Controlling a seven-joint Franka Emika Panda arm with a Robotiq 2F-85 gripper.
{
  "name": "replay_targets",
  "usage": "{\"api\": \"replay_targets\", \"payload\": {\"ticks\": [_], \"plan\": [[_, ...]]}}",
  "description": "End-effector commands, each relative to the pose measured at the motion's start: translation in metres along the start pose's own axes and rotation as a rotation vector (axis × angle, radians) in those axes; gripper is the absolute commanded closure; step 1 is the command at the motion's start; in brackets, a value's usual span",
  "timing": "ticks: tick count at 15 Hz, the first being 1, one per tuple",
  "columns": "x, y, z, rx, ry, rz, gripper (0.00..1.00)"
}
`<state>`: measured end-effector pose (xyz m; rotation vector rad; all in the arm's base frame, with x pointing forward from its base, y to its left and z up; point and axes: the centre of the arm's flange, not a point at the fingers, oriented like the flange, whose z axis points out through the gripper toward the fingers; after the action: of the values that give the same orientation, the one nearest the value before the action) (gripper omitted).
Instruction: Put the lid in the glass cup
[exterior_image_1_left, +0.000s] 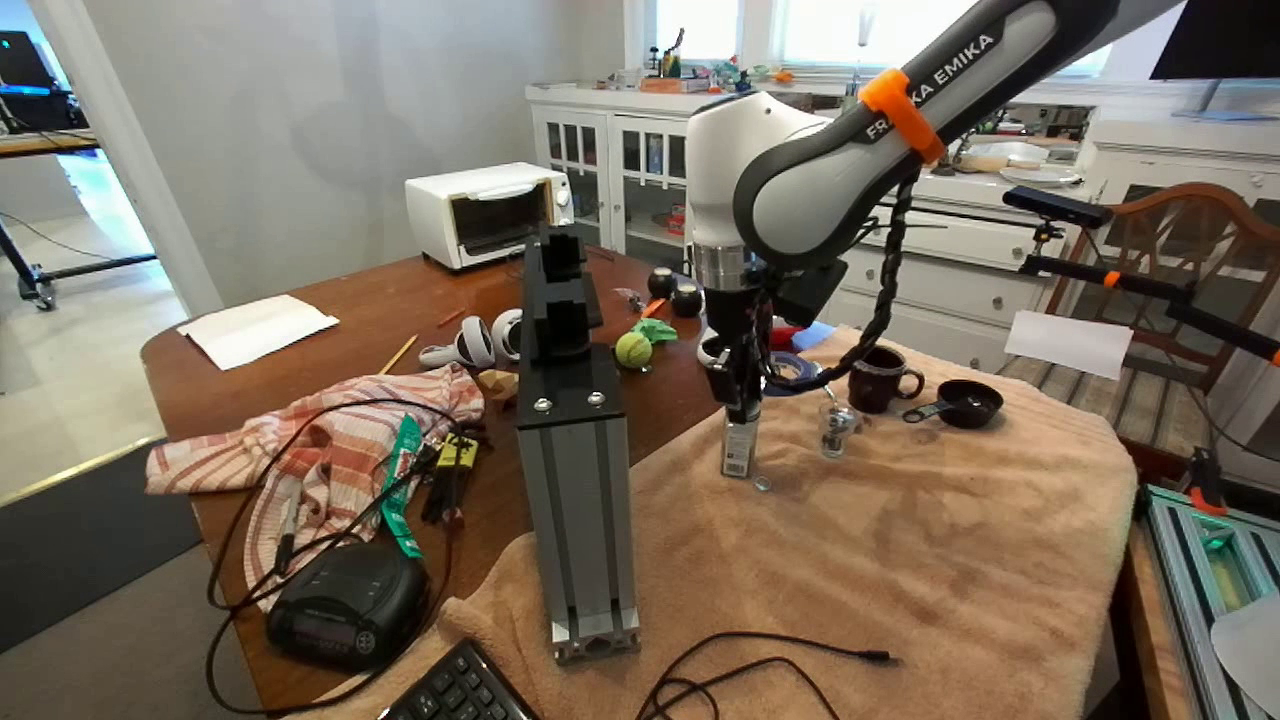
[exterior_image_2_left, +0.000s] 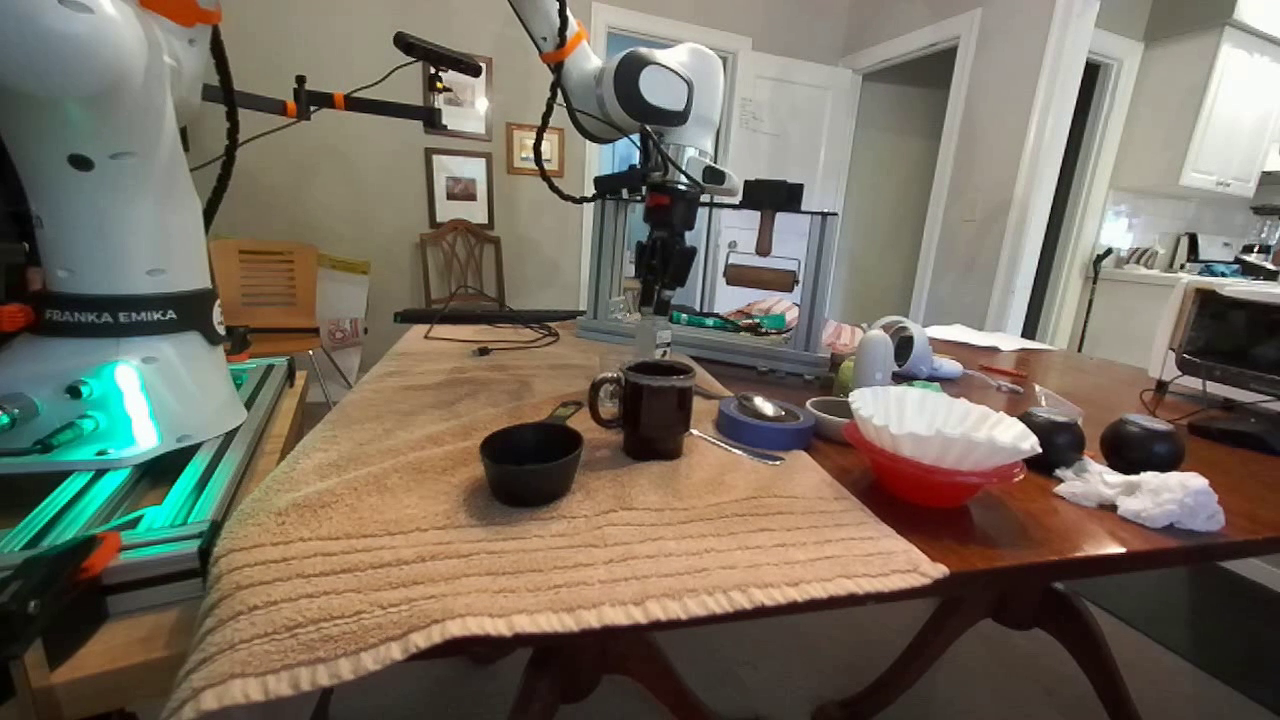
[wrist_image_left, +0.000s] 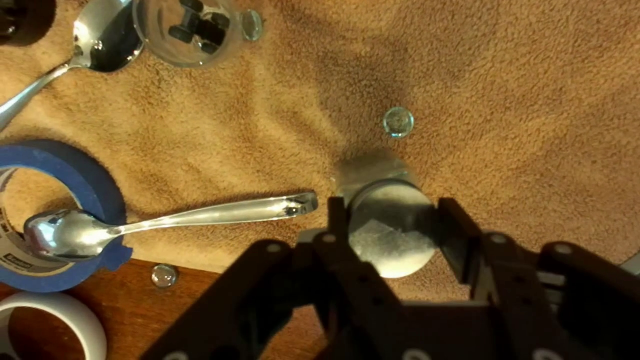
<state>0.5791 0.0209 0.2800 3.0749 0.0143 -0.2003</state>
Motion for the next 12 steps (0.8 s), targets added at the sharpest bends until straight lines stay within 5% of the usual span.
{"api": "replay_targets", "payload": {"ticks": [1, 8, 12], "plan": [[0.004, -0.004, 0.001, -0.020, -0.015, 0.024, 0.77], [-0.017, -0.010, -0.024, -0.014, -0.090, 0.038, 0.77], [-0.018, -0.006, -0.032, -0.008, -0.060, 0.054, 0.77]]}}
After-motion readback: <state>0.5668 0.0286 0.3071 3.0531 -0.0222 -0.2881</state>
